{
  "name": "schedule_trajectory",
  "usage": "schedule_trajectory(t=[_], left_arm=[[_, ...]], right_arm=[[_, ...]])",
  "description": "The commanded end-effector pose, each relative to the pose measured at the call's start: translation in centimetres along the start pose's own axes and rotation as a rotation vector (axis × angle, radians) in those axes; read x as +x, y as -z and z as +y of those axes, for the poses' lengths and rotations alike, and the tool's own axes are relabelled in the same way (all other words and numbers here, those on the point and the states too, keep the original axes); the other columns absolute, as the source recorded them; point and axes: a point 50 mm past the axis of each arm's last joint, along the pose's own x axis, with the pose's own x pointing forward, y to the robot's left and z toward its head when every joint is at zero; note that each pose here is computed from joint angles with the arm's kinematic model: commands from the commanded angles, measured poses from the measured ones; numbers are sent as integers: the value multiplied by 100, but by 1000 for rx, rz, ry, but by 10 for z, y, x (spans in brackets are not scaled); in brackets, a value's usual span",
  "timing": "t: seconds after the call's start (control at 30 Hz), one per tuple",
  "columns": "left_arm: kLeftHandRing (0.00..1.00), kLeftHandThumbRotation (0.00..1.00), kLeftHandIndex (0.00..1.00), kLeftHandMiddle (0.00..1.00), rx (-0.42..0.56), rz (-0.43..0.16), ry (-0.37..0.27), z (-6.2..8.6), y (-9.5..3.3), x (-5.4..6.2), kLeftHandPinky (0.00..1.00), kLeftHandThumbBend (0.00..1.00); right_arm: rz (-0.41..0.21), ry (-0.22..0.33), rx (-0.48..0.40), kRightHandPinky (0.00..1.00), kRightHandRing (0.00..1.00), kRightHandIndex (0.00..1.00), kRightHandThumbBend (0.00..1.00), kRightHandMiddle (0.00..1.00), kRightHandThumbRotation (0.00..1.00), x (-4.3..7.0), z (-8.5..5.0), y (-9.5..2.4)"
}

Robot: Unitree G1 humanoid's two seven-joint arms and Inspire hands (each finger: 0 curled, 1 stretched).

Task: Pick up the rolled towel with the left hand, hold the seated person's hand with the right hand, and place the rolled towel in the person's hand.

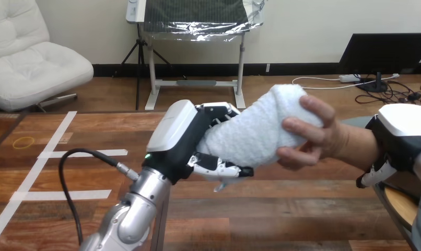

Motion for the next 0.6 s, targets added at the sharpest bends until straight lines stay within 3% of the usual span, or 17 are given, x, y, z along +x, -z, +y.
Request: schedule_trajectory(t=[0.0,0.57], left_arm=[[37,0,50,44,-12,-220,32,-13,-44,35,31,50],[38,0,49,45,-4,-224,38,-15,-44,32,32,49]], right_arm=[[27,80,13,13,21,45,71,31,0,1,-19,5],[21,92,23,12,20,44,73,30,0,-1,-16,7]])
